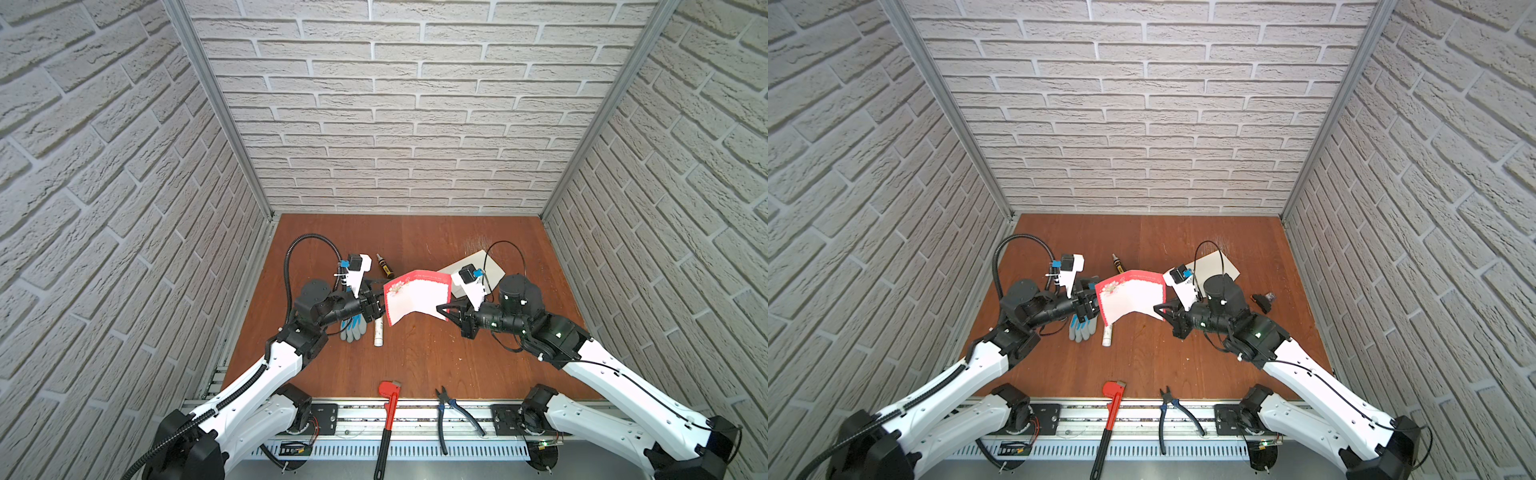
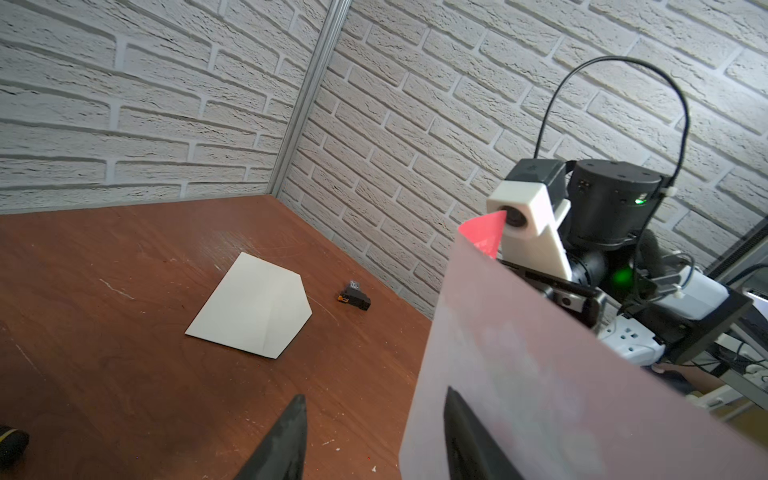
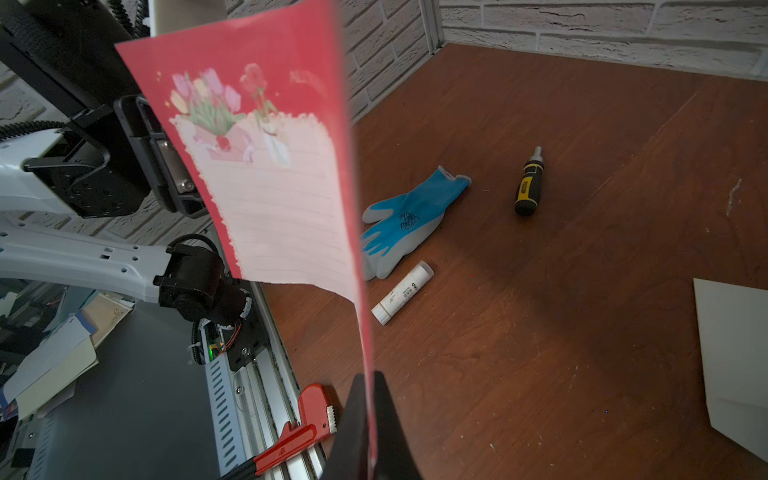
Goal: Place the letter into the envelope and seal it
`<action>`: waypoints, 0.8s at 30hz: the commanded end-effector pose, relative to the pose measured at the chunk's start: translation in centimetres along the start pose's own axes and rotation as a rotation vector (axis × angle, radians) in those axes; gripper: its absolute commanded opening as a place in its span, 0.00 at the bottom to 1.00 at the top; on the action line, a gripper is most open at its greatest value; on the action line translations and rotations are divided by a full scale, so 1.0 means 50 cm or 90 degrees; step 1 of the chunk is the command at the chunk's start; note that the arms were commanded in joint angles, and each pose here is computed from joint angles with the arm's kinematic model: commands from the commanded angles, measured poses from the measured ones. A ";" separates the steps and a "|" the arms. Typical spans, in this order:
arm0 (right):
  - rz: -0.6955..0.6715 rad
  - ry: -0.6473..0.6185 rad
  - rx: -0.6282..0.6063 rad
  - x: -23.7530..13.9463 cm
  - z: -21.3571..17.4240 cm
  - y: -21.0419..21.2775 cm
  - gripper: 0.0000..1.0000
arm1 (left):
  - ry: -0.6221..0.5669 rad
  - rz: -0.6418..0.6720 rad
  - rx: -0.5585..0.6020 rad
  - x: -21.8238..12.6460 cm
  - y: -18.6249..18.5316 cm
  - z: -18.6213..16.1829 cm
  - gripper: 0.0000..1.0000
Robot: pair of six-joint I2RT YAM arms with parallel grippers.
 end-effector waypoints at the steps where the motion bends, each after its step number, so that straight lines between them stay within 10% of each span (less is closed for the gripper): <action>1: -0.002 -0.030 0.005 -0.010 0.023 0.009 0.06 | -0.041 -0.048 0.051 -0.009 -0.031 0.026 0.56; 24: -0.014 -0.017 0.051 -0.005 0.039 0.005 0.06 | 0.009 -0.067 0.049 -0.034 -0.066 0.006 0.73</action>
Point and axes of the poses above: each gripper's point midway between its finger pads, its own x axis out along the fingers, its own y axis along the line the jaws close on, z = x × y, the point moved 9 cm from there along -x, back along the fingers, and after that the axes turned 9 degrees about x, right-handed, at the moved point
